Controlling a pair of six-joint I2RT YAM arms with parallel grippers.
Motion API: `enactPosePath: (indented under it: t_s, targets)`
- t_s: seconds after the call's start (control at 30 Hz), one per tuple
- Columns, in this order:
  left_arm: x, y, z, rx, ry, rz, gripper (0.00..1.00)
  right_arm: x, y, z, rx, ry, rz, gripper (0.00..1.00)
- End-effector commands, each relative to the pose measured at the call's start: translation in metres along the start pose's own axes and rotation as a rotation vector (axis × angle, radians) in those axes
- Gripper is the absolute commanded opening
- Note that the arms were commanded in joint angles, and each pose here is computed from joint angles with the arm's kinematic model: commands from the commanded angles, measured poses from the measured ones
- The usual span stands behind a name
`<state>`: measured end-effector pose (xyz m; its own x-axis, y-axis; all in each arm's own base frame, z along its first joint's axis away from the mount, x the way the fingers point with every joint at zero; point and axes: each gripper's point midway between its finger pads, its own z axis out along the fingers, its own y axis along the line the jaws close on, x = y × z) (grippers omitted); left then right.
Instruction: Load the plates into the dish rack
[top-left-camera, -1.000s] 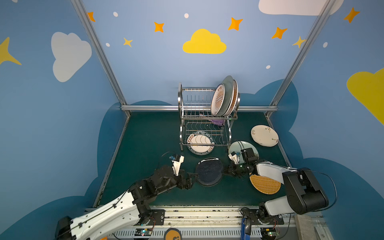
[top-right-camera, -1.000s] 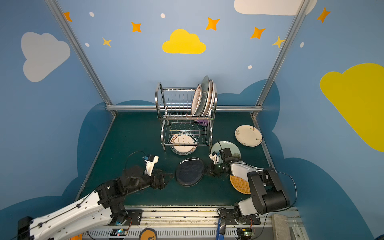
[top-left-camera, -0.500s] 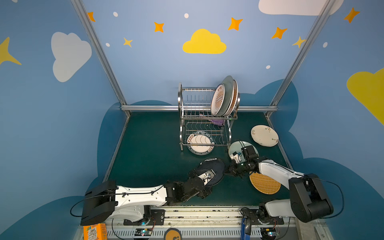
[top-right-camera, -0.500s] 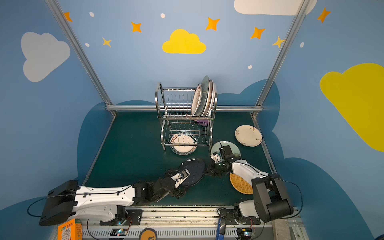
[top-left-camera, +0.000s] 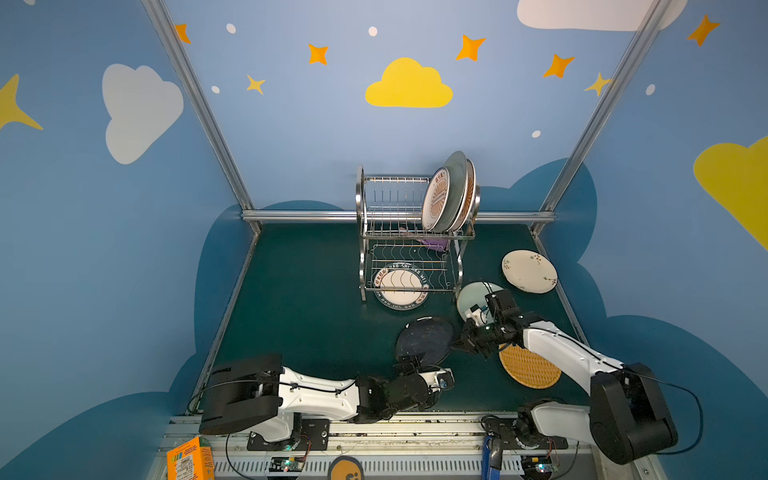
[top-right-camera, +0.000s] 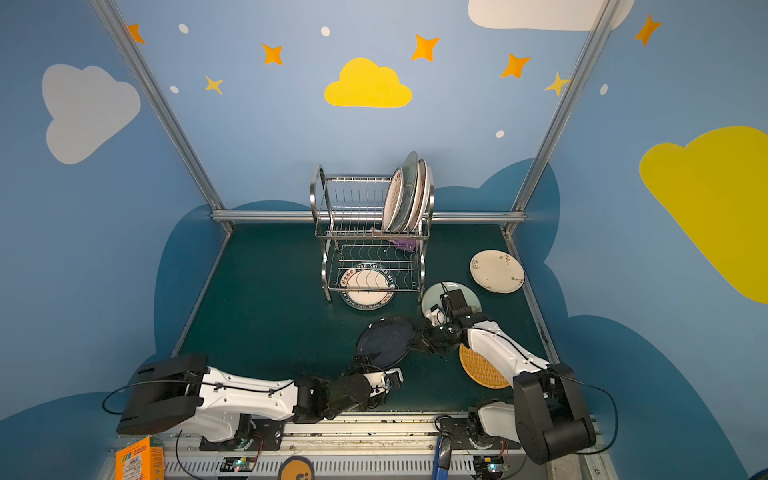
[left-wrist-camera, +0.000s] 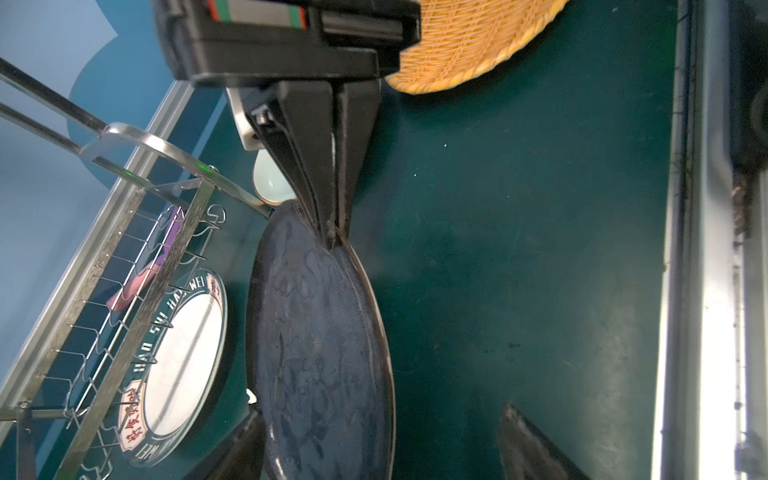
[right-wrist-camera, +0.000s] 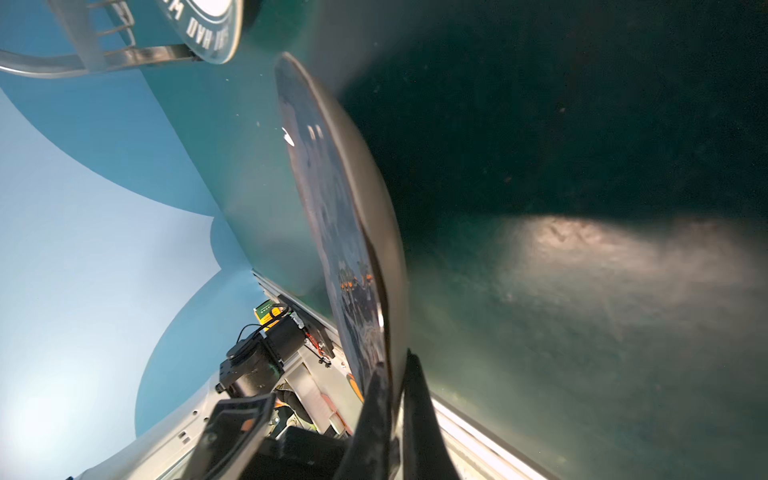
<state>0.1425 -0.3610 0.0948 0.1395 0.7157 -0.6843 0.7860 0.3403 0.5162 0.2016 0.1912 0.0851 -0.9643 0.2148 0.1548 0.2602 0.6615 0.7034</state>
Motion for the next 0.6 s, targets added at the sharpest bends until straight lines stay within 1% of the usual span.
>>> enactPosePath:
  t_s: [0.0, 0.17, 0.27, 0.4, 0.47, 0.53, 0.57]
  targets:
    - [-0.014, 0.016, 0.003, -0.094, 0.005, 0.032, 0.83, 0.002, 0.043, -0.018, -0.109, -0.009, -0.071, 0.0]
    - [-0.013, 0.022, 0.011, -0.164, 0.037, 0.066, 0.76, 0.005, 0.049, -0.02, -0.12, -0.014, -0.079, 0.0]
    - [-0.011, 0.026, 0.017, -0.206, 0.068, 0.085, 0.65, 0.007, 0.049, -0.019, -0.12, -0.008, -0.075, 0.0]
    - [-0.009, 0.027, 0.02, -0.232, 0.081, 0.116, 0.57, 0.008, 0.05, -0.019, -0.117, -0.006, -0.071, 0.0]
    - [-0.008, 0.027, 0.021, -0.234, 0.083, 0.129, 0.54, 0.008, 0.051, -0.019, -0.116, -0.005, -0.07, 0.0]
    - [-0.007, 0.027, 0.022, -0.242, 0.094, 0.144, 0.48, 0.009, 0.053, -0.02, -0.116, -0.005, -0.073, 0.0]
    - [-0.006, 0.027, 0.023, -0.245, 0.098, 0.155, 0.47, 0.009, 0.053, -0.02, -0.114, -0.005, -0.072, 0.0]
